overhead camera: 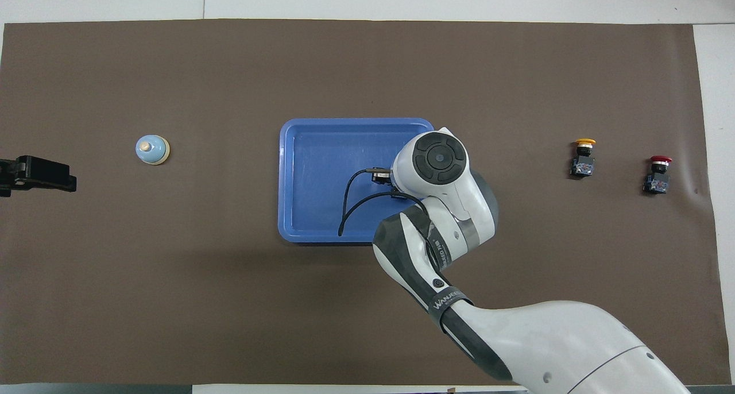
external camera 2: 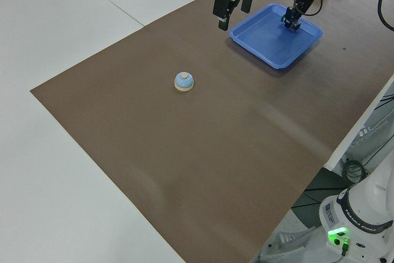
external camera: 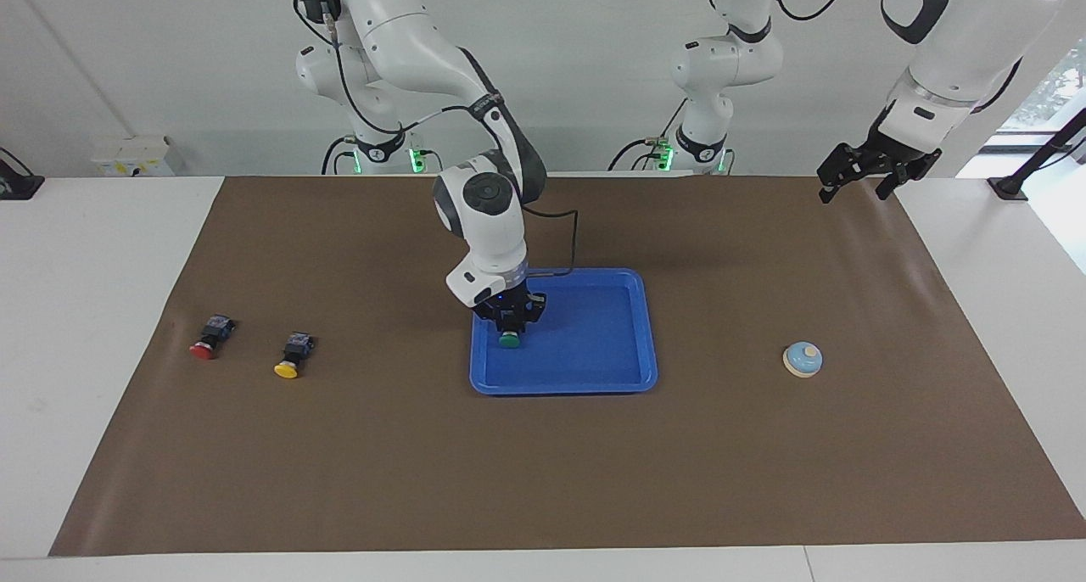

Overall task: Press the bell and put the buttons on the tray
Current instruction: 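Carry the green button over the blue tray and lower it, then release the green button and move the right gripper to the orange button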

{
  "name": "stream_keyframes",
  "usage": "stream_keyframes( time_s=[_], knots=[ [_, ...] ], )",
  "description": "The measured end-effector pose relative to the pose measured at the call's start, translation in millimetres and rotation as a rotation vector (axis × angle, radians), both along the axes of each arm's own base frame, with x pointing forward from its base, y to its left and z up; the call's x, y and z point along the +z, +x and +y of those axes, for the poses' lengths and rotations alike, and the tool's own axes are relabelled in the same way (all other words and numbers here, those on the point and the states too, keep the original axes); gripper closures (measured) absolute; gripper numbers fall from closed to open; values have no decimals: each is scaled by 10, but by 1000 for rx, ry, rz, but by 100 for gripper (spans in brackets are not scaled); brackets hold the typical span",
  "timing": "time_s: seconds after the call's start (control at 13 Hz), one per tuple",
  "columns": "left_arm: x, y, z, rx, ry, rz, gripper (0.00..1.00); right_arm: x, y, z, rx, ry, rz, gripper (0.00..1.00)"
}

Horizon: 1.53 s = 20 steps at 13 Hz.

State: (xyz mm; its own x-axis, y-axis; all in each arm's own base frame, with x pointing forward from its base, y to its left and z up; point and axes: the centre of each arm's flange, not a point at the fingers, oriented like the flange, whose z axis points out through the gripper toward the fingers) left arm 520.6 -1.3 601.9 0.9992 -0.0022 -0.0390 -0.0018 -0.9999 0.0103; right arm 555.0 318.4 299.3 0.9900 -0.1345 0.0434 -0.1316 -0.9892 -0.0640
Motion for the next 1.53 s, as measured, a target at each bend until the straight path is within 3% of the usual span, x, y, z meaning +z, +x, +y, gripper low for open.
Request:
stream_keyframes(
  time_s=[0.23, 0.46, 0.61, 0.77, 1.07, 1.38, 1.53],
  knots=[
    [0, 0, 0, 0, 0, 0, 0, -44, -34, 2, -12, -4, 8, 56],
    [0, 0, 0, 0, 0, 0, 0, -40, -36, 2, -38, -2, 9, 27],
    [0, 0, 0, 0, 0, 0, 0, 61, -3, -31, -65, 1, 6, 2],
    [0, 0, 0, 0, 0, 0, 0, 414, 147, -280, -114, -5, 13, 0],
    [0, 0, 0, 0, 0, 0, 0, 1247, 488, -1430, -197, 3, -10, 0],
    [0, 0, 0, 0, 0, 0, 0, 1313, 643, -2726, -188, -17, 3, 0],
    [0, 0, 0, 0, 0, 0, 0, 1180, 604, -3304, -189, -25, 26, 0]
  ],
)
